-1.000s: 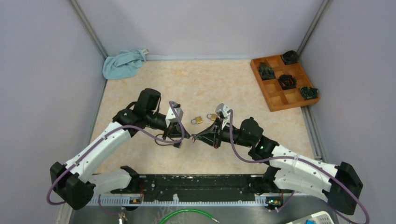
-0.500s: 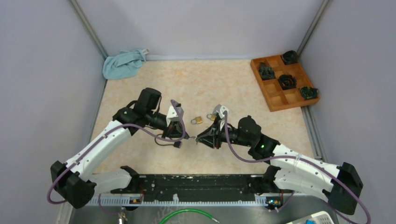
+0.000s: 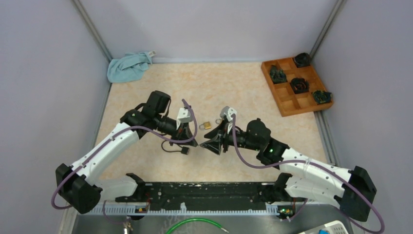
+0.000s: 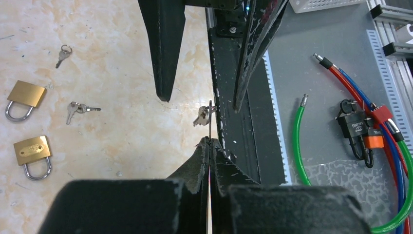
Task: Unlock with the key
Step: Pick up the key from the center of the board.
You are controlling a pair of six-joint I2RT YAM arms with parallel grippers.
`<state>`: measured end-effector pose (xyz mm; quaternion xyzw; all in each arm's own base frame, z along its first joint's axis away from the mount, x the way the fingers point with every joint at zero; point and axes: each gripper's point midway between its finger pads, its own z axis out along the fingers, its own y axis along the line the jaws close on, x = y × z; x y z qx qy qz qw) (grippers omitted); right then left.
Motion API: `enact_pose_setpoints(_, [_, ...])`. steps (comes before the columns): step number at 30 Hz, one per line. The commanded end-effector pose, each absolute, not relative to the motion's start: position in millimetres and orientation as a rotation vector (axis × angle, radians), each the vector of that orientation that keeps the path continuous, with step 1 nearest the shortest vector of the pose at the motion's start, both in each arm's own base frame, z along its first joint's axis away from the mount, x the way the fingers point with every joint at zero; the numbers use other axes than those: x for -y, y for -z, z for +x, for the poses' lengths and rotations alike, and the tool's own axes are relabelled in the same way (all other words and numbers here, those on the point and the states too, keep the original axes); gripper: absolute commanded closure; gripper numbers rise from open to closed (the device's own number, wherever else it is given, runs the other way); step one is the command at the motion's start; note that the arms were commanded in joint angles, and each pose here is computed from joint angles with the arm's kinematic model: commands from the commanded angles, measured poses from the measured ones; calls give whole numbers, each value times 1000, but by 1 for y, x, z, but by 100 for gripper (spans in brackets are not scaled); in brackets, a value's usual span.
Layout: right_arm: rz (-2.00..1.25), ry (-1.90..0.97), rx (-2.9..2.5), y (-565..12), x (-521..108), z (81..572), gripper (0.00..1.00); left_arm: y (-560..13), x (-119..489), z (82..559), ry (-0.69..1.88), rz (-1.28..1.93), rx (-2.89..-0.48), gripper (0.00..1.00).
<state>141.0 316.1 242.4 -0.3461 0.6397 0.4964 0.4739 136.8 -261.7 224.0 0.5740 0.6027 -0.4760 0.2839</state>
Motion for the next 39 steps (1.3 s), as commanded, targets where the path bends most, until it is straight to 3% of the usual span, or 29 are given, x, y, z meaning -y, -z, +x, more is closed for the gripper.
enact_pose_setpoints(1, [-877,-1266,-1420,-281,-330,140,55,-235,263,136,1298,1526,-1609,100])
enact_pose_setpoints(5, [-911,-1293,-1432,-278,-335,135,65,-235,263,137,1290,1526,-1611,100])
enact_pose_setpoints(19, [-921,-1289,-1501,-262,-332,133,63,-237,263,136,1297,1534,-1608,100])
enact_pose_setpoints(24, [-920,-1278,-1511,-260,-332,135,74,-240,264,136,1295,1534,-1601,100])
enact_pose_setpoints(29, [-906,-1278,-1489,-265,-331,136,100,-240,264,136,1300,1533,-1602,100])
enact_pose_setpoints(34, [-882,-1286,-1493,-268,-329,136,100,-241,264,138,1288,1531,-1601,100])
enact_pose_setpoints(35, [-876,-1286,-1497,-267,-329,136,100,-240,264,138,1285,1531,-1604,98])
enact_pose_setpoints(36, [-871,-1289,-1498,-268,-329,136,100,-239,265,140,1274,1524,-1613,86])
enact_pose_setpoints(37, [-867,-1291,-1496,-270,-329,136,100,-238,265,142,1267,1519,-1620,67])
enact_pose_setpoints(39, [-862,-1295,-1495,-271,-328,136,100,-238,264,143,1252,1523,-1613,48])
